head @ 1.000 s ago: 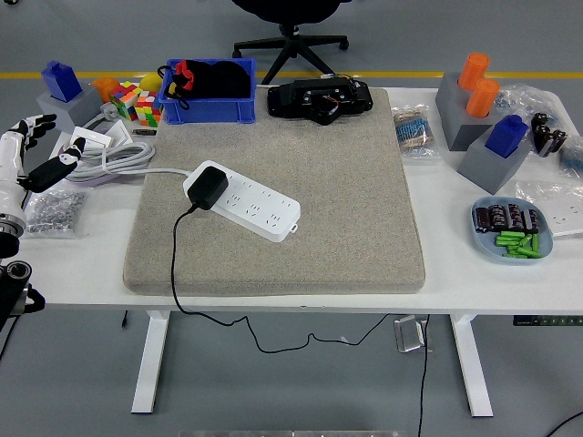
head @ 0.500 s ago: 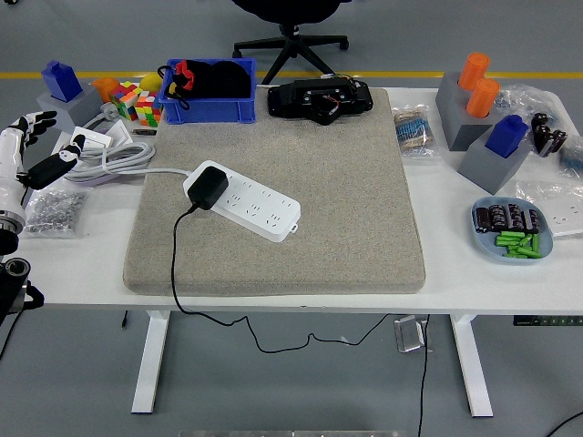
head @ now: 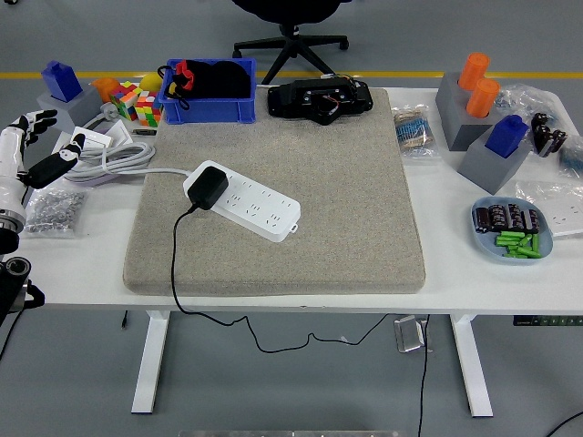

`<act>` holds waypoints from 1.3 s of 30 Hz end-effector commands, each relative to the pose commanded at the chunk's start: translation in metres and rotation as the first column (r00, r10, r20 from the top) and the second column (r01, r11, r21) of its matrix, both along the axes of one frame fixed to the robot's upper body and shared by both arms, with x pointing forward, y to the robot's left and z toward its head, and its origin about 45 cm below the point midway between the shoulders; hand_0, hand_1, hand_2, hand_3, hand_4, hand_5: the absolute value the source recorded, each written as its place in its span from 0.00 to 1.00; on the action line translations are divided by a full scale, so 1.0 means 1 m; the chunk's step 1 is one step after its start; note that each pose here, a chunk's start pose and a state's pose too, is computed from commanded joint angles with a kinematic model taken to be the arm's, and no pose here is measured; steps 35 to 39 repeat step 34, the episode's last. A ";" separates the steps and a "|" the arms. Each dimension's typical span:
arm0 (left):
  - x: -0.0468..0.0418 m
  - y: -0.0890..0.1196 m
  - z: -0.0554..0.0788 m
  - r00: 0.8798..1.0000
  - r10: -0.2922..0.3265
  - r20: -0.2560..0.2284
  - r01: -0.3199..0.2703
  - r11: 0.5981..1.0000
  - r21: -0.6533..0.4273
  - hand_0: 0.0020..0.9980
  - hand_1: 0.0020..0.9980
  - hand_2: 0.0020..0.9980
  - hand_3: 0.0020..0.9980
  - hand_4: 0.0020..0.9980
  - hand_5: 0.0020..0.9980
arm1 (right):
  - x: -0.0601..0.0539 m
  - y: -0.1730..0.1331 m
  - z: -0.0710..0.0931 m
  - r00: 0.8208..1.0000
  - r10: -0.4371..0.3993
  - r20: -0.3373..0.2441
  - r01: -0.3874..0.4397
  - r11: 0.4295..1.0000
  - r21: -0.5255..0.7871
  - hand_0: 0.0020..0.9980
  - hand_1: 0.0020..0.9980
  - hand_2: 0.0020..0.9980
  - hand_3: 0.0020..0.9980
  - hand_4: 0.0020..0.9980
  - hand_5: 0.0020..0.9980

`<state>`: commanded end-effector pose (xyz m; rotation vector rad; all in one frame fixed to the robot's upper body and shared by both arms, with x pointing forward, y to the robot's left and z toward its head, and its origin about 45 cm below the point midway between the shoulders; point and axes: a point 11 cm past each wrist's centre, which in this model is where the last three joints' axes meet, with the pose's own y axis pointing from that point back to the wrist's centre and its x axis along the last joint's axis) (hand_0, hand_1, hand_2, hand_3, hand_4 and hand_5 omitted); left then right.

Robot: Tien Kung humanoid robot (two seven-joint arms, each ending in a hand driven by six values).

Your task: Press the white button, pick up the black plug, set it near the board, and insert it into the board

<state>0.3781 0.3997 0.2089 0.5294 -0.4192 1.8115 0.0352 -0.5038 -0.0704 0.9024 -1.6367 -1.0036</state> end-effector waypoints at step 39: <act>0.0014 -0.001 0.001 1.000 -0.003 0.001 0.003 1.000 -0.002 0.85 0.85 0.80 0.78 0.73 0.32 | -0.003 -0.001 0.000 1.000 0.011 -0.013 -0.011 1.000 -0.001 0.80 0.70 0.70 0.65 0.72 0.47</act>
